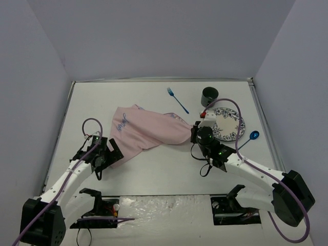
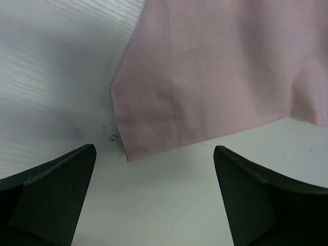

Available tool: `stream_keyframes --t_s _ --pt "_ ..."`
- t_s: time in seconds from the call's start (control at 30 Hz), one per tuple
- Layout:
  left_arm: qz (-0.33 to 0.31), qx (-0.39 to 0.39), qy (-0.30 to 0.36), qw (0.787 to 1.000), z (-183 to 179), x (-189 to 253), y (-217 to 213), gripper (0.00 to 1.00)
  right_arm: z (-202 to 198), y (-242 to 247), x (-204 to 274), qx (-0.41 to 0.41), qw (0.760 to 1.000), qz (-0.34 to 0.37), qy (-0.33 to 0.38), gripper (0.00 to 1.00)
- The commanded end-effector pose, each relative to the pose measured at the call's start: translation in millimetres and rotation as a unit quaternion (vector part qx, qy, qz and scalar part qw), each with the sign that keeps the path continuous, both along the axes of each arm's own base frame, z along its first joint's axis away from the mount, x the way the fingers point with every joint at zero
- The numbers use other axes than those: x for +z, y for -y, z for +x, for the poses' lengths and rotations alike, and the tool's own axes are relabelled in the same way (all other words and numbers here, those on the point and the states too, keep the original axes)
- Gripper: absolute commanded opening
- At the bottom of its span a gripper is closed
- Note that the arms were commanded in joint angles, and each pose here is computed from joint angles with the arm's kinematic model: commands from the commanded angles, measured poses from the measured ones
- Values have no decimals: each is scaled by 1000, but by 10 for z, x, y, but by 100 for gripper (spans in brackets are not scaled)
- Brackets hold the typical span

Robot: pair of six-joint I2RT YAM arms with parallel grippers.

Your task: Set the dinner table for one person

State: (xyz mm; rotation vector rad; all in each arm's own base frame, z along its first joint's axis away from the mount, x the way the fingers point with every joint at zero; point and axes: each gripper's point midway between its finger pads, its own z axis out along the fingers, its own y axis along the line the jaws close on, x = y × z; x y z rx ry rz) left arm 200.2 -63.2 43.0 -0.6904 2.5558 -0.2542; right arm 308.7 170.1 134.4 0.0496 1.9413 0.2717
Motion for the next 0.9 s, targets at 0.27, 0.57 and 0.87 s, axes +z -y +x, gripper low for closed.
stream_keyframes --t_s 0.27,0.57,0.87 --pt "15 39 -3 999 173 -262 77 89 18 -124 174 9 998 56 20 0" --pt "46 58 -15 997 115 -335 -55 40 -8 -63 254 2 998 55 29 0" --pt "64 28 42 997 428 435 -44 0 39 57 547 -12 999 9 40 0"
